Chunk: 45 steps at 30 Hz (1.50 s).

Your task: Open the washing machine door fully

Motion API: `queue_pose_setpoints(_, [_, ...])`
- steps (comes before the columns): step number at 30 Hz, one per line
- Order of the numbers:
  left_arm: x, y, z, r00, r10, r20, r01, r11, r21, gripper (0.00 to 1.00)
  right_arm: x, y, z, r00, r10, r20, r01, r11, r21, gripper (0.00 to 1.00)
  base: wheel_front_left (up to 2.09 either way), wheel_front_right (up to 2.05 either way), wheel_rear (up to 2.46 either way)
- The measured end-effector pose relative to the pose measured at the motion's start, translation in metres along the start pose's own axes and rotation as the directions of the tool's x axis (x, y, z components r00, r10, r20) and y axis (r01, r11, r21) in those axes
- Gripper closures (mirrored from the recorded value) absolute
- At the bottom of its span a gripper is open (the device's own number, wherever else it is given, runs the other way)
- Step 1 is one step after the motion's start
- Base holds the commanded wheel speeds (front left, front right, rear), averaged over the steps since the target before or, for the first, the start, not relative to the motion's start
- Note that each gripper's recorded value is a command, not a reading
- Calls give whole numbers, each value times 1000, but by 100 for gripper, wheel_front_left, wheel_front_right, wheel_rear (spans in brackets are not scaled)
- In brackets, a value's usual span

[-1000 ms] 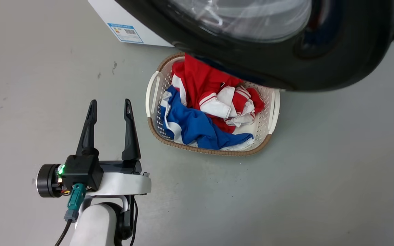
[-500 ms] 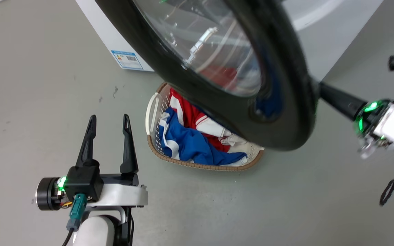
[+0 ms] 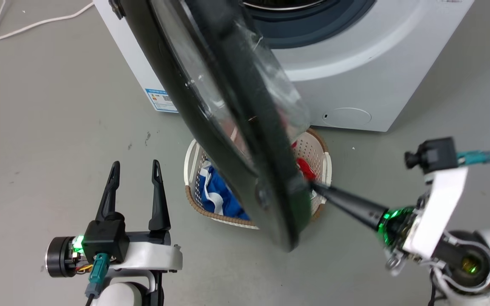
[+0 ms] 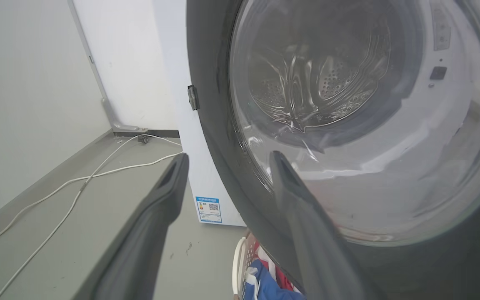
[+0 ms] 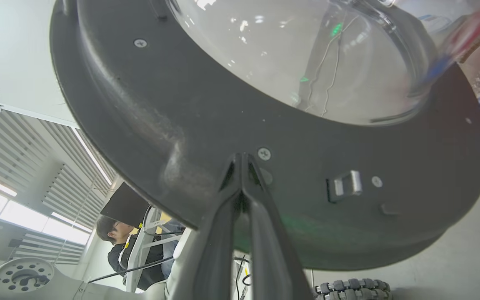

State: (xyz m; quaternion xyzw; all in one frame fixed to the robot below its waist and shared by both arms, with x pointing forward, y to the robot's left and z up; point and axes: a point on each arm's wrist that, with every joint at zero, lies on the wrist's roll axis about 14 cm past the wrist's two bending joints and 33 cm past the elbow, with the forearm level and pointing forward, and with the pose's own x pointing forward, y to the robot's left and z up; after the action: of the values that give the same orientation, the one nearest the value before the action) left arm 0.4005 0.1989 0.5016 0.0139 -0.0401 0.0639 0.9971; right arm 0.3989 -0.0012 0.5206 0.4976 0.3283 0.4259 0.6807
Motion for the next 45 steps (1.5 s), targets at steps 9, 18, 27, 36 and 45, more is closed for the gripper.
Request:
queue_pose_setpoints(9, [-4,1,4,1000,1,10,-1,1000,4,0,11,8,-42,998,35,-61,-31,997,71,100,0,0,0])
queue_pose_setpoints(18, [-7,5,5,1000,13,10,-13,1000,7,0,28,14,-79,987,72,-146,-53,990,132,100,0,0,0])
queue_pose_setpoints(27, [-15,10,8,1000,25,13,-25,1000,6,0,23,12,-98,990,49,-134,-27,986,163,100,0,0,0])
queue_pose_setpoints(36, [-28,12,12,1000,20,20,-20,1000,8,0,-3,29,-54,989,22,144,-27,999,36,0,0,0,0])
queue_pose_setpoints(45, [-37,12,21,999,10,43,-10,1000,8,0,-61,32,26,792,-12,610,261,910,-321,0,0,0,0])
